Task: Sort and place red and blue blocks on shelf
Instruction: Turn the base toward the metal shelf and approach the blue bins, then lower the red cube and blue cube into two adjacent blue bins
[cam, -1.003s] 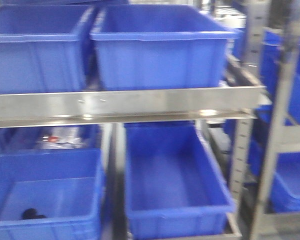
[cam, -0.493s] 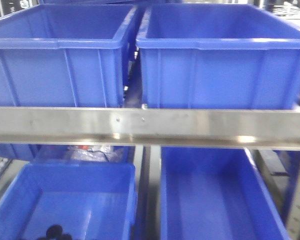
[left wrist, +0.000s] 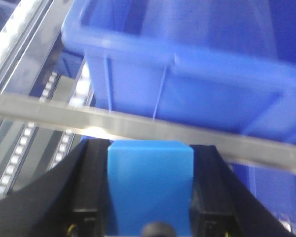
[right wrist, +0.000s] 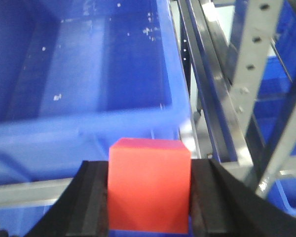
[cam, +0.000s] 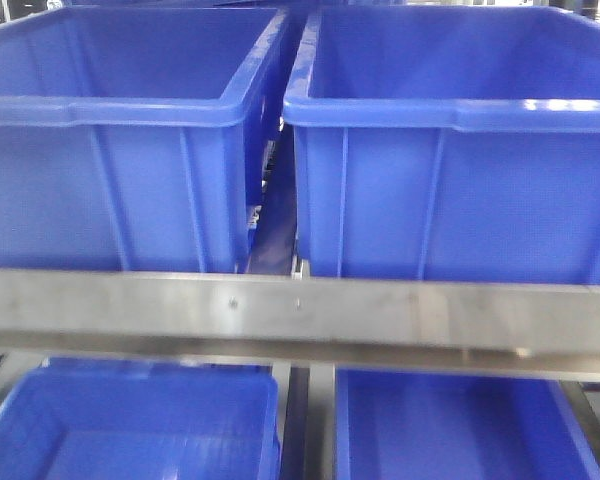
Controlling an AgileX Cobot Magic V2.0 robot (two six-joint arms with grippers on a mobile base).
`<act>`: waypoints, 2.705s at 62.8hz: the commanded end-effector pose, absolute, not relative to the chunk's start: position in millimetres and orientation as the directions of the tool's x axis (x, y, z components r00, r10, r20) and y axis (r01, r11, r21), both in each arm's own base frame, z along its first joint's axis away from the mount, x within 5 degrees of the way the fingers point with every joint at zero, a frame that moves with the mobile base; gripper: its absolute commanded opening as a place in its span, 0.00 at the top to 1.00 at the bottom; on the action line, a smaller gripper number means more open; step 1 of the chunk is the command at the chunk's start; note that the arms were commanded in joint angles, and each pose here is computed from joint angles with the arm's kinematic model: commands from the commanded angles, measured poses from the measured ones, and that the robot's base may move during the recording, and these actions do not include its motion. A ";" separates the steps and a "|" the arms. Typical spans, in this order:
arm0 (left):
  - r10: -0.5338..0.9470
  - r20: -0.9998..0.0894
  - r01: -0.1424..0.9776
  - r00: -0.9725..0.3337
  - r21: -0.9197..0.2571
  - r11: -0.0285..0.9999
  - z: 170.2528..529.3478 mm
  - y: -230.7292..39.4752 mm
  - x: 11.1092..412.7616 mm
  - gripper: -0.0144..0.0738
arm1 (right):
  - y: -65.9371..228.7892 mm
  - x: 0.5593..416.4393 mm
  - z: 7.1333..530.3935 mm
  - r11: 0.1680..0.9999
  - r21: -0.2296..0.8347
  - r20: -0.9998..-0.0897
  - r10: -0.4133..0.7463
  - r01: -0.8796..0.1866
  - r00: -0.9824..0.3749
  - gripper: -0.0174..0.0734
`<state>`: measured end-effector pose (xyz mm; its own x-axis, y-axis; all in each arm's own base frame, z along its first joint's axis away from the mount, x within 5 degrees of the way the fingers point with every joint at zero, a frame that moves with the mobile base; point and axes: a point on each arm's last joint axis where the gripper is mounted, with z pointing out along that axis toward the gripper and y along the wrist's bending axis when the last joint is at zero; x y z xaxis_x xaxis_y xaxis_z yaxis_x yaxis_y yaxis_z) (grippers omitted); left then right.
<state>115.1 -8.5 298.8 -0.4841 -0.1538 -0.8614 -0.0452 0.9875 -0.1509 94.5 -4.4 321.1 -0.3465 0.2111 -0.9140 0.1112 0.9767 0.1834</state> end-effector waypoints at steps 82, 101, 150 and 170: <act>-0.162 -0.904 -0.020 -0.396 -0.168 0.986 314.7 -9.8 118.6 0.70 | -6.1 96.8 337.2 0.979 0.172 -0.948 0.194 0.106 -0.252 0.75; -0.162 -0.904 -0.020 -0.396 -0.168 0.986 314.7 -9.8 118.6 0.70 | -6.1 96.8 337.2 0.979 0.172 -0.948 0.194 0.106 -0.252 0.75; -0.162 -0.904 -0.020 -0.396 -0.168 0.986 314.7 -9.8 118.6 0.70 | -6.1 96.8 337.2 0.979 0.172 -0.948 0.194 0.106 -0.252 0.75; -0.162 -0.904 -0.020 -0.396 -0.168 0.986 314.7 -9.8 118.6 0.70 | -6.1 96.8 337.2 0.979 0.172 -0.948 0.194 0.106 -0.252 0.75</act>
